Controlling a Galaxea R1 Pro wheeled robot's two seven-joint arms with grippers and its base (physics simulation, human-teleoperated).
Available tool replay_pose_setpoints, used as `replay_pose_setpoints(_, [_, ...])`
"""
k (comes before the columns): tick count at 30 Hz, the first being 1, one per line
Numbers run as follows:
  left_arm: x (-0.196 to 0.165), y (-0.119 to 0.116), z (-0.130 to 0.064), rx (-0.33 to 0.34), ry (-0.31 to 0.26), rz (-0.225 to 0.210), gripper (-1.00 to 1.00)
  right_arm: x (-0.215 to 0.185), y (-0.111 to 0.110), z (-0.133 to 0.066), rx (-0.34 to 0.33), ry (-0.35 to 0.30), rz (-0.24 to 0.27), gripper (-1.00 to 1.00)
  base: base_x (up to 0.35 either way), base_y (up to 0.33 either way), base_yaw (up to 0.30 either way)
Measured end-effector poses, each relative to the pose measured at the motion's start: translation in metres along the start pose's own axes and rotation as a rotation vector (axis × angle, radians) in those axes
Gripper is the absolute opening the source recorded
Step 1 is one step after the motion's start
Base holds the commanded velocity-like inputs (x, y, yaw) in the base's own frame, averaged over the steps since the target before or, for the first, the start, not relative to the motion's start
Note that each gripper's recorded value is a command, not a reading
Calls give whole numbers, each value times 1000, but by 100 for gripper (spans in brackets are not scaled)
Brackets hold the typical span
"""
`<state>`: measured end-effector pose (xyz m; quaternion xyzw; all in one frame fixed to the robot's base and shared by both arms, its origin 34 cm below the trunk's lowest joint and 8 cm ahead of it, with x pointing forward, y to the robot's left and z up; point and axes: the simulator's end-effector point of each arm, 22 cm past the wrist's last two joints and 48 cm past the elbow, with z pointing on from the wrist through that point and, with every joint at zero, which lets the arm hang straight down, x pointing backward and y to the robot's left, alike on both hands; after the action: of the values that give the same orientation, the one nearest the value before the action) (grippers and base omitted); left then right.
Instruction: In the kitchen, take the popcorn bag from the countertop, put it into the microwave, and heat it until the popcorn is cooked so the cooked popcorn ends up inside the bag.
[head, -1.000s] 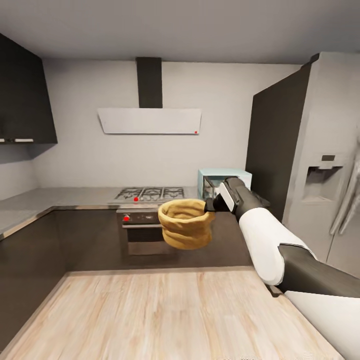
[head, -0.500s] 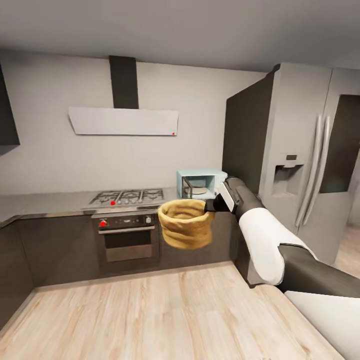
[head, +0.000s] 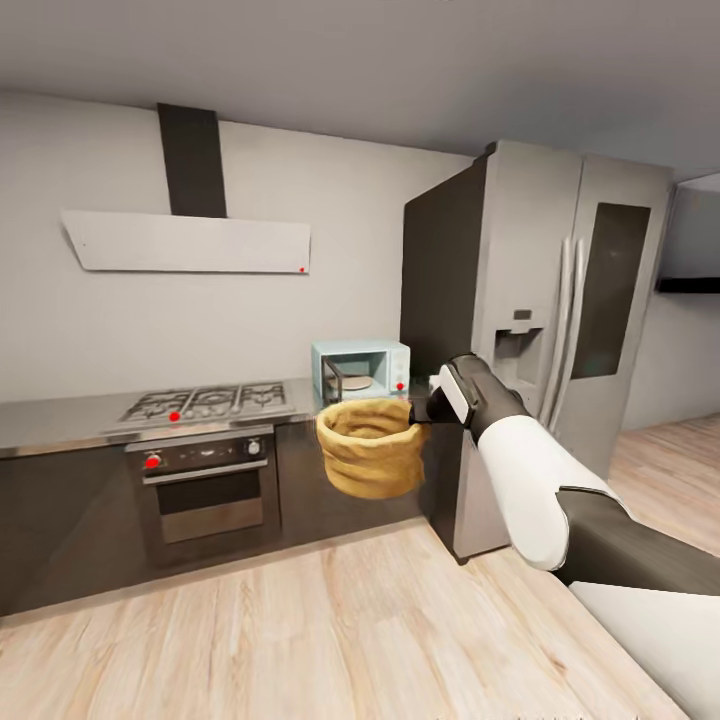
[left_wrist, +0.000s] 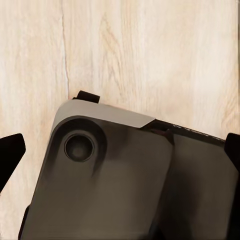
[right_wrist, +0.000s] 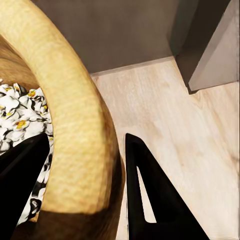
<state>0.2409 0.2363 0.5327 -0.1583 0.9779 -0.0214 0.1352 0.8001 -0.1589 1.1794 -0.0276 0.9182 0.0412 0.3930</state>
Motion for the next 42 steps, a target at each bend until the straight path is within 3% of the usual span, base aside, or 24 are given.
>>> replay_pose_setpoints(22, [-4,-1,0,4,-11,0,100,-3,0,-8,-1,-12,0,-100,0,0,-282])
replay_pose_setpoints(42, [-4,-1,0,3,-10,0,100,-4,-12,-9,7,-14,12,-100,55,0,-11])
